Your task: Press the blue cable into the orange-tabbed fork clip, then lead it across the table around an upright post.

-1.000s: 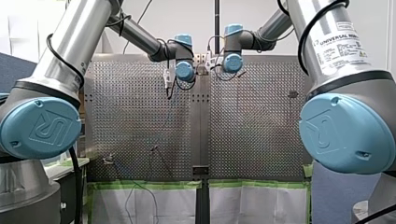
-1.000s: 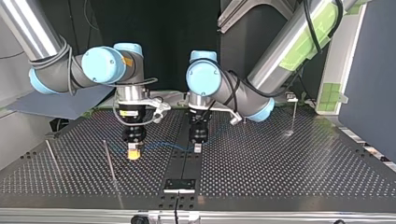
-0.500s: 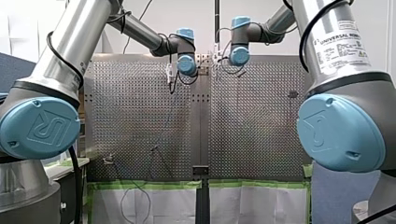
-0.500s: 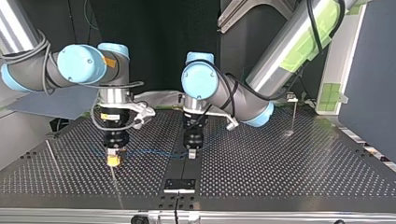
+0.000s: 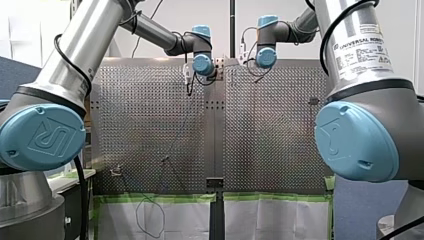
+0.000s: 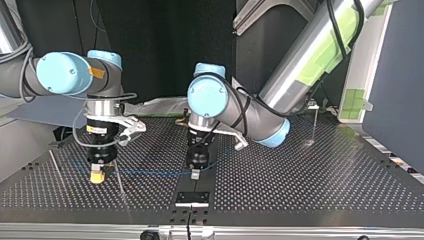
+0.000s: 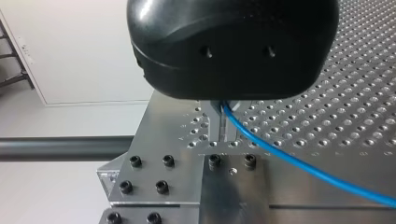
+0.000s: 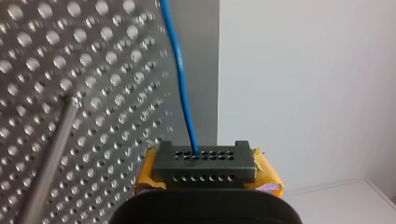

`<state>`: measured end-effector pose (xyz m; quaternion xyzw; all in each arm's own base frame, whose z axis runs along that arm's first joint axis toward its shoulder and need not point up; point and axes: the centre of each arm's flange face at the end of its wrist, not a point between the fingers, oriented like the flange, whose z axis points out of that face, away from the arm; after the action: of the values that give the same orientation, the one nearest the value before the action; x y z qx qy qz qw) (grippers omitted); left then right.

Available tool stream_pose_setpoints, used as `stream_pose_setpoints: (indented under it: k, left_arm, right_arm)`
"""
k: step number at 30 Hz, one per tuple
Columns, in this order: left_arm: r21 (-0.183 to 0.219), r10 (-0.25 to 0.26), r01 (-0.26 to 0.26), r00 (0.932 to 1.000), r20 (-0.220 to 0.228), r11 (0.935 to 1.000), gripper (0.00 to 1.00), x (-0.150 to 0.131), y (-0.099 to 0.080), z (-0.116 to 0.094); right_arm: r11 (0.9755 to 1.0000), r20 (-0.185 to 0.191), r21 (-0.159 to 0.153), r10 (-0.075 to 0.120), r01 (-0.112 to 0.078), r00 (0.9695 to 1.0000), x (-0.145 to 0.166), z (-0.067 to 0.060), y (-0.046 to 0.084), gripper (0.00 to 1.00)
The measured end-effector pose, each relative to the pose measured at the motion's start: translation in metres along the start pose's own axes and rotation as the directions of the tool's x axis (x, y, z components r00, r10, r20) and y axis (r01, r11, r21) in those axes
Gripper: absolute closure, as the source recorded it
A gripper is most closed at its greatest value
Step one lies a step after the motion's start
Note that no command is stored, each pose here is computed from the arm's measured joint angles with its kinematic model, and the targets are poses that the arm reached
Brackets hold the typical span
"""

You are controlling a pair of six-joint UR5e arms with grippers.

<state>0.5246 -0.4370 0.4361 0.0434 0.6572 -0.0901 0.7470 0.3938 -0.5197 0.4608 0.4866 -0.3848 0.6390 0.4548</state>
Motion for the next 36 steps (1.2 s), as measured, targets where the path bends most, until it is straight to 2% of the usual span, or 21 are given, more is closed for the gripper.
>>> stream_pose_setpoints:
  k: [13,25,31,36]
  left_arm:
    - [0.019,-0.047,0.046,0.9978,0.046,0.9988,1.0,-0.036,-0.011,0.01]
    - [0.058,-0.042,0.041,0.999,0.014,0.9975,1.0,-0.024,-0.035,0.018]
    - [0.077,-0.032,0.033,0.9993,-0.017,0.9965,1.0,-0.012,-0.053,0.023]
    - [0.085,-0.039,0.039,0.9992,-0.008,0.9956,1.0,-0.016,-0.062,0.028]
  right_arm:
    - [0.9988,-0.001,-0.049,0.001,-0.001,1.0,0.005,0.009,0.035,1.0]
    - [0.9968,0.001,-0.08,-0.003,0.003,1.0,0.007,0.015,0.06,1.0]
    - [0.9948,0.005,-0.101,-0.009,0.009,1.0,0.006,0.019,0.075,1.0]
    - [0.9936,0.008,-0.112,-0.013,0.014,0.9999,0.005,0.022,0.088,1.0]
